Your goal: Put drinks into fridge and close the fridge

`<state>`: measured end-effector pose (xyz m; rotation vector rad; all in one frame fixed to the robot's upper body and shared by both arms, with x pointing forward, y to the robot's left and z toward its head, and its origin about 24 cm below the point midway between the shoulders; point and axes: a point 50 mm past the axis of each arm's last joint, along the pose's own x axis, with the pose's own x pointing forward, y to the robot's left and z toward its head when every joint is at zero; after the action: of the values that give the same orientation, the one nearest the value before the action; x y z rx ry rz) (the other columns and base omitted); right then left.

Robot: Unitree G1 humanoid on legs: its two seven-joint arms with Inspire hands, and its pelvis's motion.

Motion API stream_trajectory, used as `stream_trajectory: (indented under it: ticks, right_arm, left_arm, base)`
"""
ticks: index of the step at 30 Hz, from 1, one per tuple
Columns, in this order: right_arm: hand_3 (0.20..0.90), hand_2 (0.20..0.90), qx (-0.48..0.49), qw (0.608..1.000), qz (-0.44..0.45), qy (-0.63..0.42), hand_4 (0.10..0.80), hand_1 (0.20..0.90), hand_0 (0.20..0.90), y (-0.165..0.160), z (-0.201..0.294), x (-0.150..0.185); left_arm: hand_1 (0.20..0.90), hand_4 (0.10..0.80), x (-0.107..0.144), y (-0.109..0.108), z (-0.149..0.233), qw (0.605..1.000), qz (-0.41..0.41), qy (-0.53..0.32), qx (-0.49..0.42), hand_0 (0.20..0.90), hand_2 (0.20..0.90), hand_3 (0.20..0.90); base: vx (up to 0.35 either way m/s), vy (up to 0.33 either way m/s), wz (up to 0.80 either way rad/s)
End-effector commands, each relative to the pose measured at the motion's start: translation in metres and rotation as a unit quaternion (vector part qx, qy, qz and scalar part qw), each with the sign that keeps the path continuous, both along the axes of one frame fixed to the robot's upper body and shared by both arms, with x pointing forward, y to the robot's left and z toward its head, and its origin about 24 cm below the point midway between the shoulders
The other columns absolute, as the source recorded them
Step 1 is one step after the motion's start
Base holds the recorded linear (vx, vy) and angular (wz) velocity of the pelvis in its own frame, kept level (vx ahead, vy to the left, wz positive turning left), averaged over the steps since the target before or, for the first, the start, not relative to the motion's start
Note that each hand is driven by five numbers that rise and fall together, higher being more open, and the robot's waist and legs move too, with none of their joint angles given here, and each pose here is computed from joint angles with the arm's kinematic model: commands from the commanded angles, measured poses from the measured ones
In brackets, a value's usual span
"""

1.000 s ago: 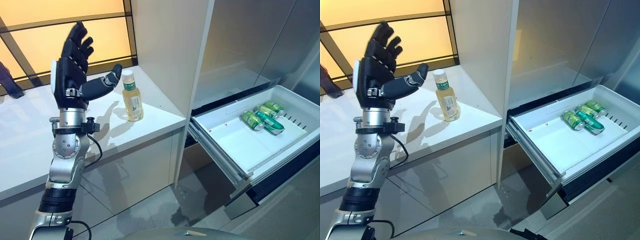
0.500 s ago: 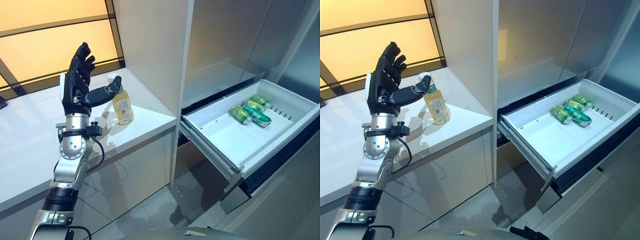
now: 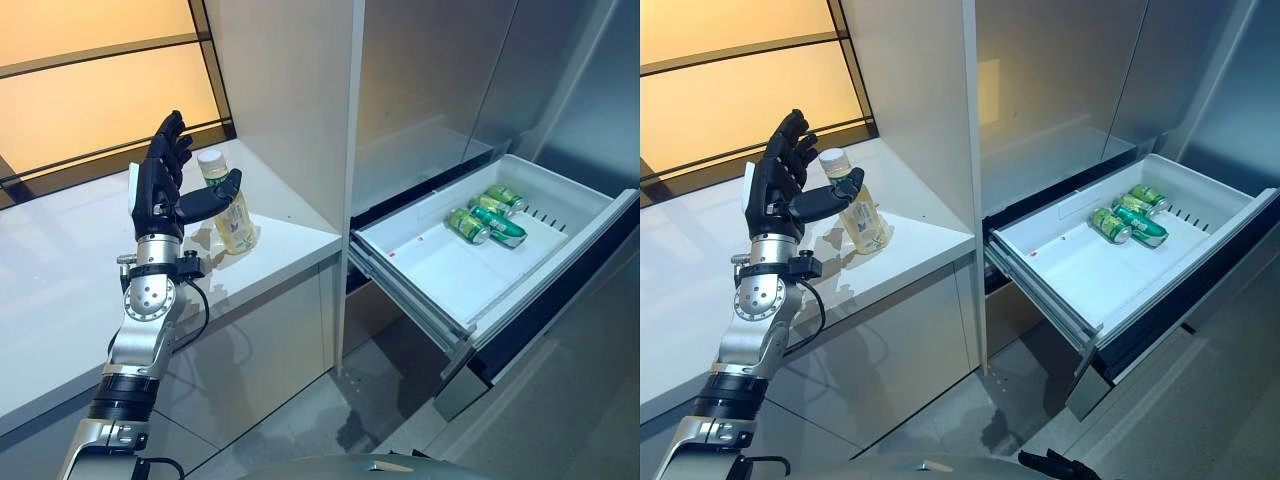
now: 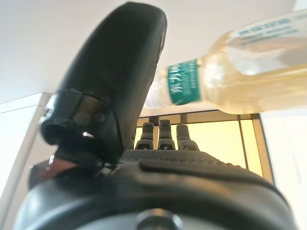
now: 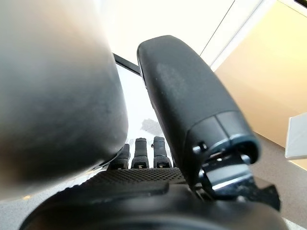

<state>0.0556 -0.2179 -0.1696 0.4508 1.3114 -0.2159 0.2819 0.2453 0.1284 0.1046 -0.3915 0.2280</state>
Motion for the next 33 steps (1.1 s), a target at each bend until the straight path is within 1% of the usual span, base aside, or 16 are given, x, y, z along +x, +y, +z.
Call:
stream_trajectory:
  ticks: [1, 18, 33]
  right_arm:
    - [0.9, 0.9, 0.028, 1.0, 0.01, -0.002, 0.8, 0.9, 0.9, 0.018, -0.002, 0.006]
    - [0.9, 0.9, 0.026, 1.0, 0.012, 0.001, 0.8, 0.9, 0.9, 0.016, -0.002, 0.003]
    - [0.9, 0.9, 0.025, 1.0, 0.018, 0.0, 0.8, 0.9, 0.9, 0.015, -0.002, 0.004]
  left_arm:
    - [0.9, 0.8, 0.005, -0.003, 0.036, 0.996, -0.017, -0.088, 0.012, 0.9, 0.9, 0.9]
    - [0.9, 0.8, 0.011, -0.002, 0.018, 0.999, -0.003, -0.047, 0.013, 0.9, 0.9, 0.9]
    - [0.9, 0.8, 0.014, 0.003, 0.003, 0.999, 0.028, -0.013, 0.03, 0.9, 0.9, 0.9]
  base:
    - [0.0, 0.0, 0.0]
    - [0.019, 0.011, -0.06]
    - [0.005, 0.002, -0.02]
